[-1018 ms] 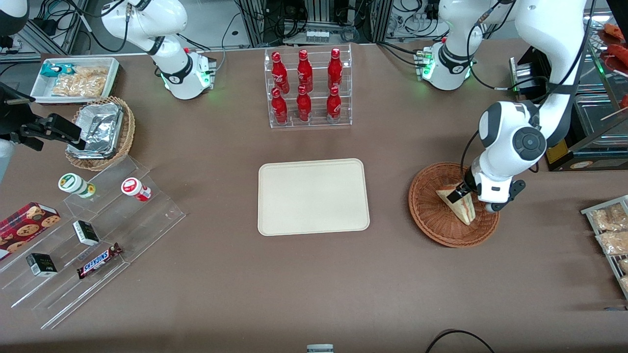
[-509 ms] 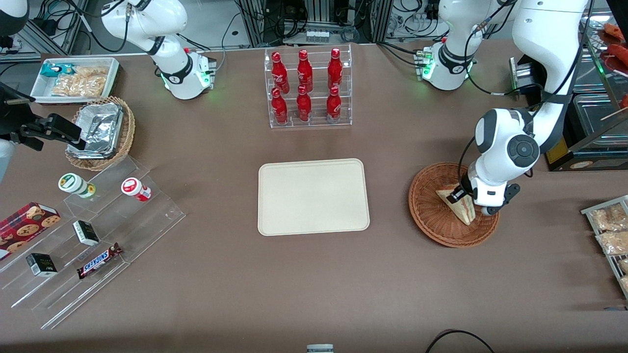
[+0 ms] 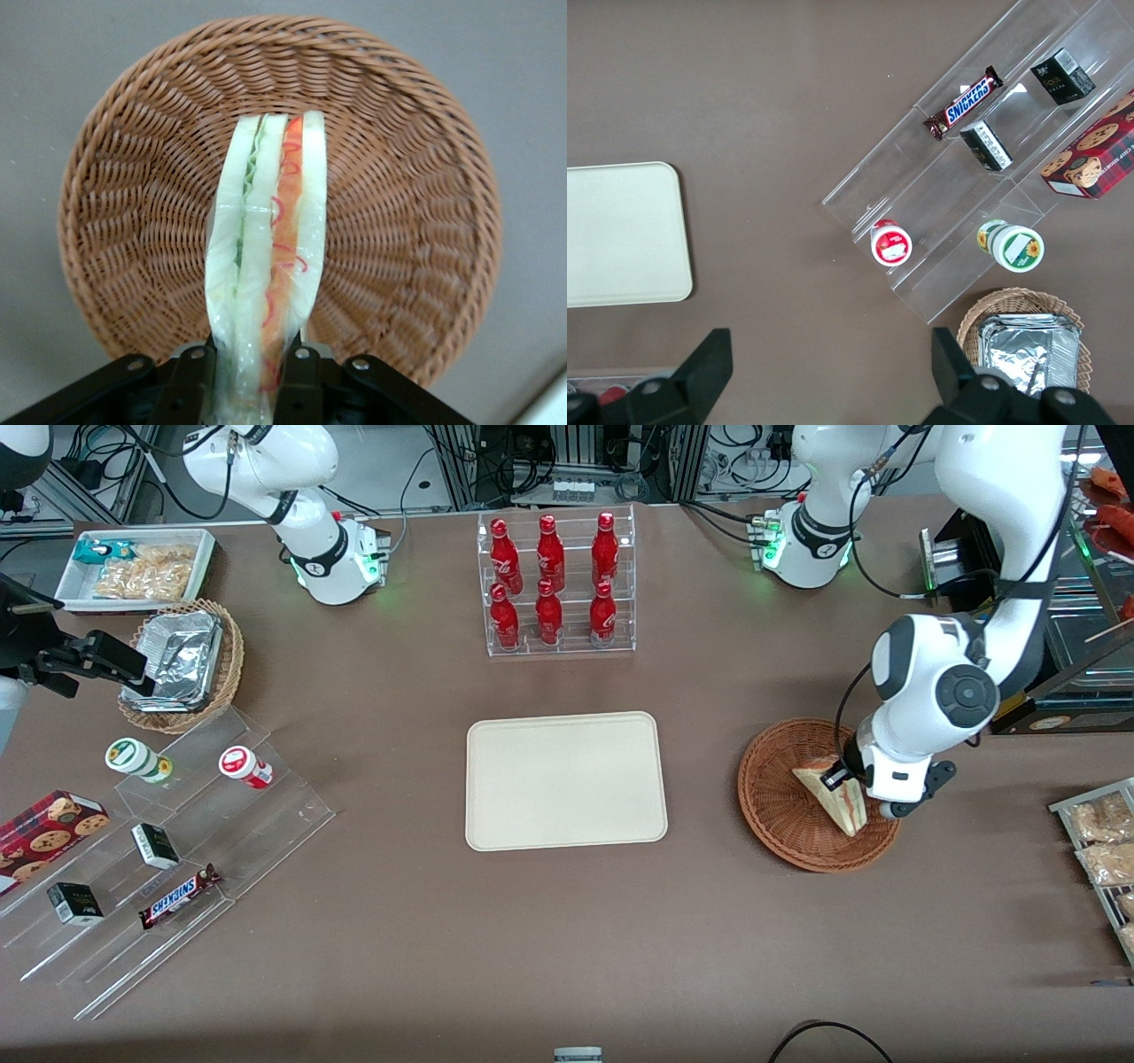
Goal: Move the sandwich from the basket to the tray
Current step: 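Lift the sandwich and carry it with the left gripper over the tray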
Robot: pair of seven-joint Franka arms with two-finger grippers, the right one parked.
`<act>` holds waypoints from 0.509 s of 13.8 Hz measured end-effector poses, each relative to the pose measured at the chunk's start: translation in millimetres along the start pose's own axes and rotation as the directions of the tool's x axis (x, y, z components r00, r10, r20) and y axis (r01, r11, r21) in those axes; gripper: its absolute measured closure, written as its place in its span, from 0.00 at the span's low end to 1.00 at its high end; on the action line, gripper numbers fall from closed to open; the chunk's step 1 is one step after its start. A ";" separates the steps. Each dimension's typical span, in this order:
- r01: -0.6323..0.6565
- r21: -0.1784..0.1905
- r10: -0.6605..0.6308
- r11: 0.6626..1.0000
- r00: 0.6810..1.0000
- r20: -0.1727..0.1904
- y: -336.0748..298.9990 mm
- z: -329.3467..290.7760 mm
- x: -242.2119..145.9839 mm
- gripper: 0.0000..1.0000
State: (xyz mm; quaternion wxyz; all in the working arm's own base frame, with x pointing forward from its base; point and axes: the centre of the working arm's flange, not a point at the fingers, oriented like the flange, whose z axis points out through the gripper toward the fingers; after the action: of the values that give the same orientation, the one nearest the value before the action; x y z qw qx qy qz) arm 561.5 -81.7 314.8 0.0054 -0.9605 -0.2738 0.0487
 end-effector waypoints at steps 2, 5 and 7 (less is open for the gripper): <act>-0.144 0.010 0.144 0.990 0.990 0.015 21.7 -17.8 -9.3 0.75; -0.297 0.011 0.296 0.955 0.955 0.018 71.1 -13.8 -41.1 0.85; -0.353 0.018 0.353 0.935 0.935 0.033 102.1 -0.8 -65.6 0.85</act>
State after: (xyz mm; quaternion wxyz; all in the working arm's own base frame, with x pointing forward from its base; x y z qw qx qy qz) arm 559.7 -203.1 317.8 0.0040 -0.9931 -0.0965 0.0662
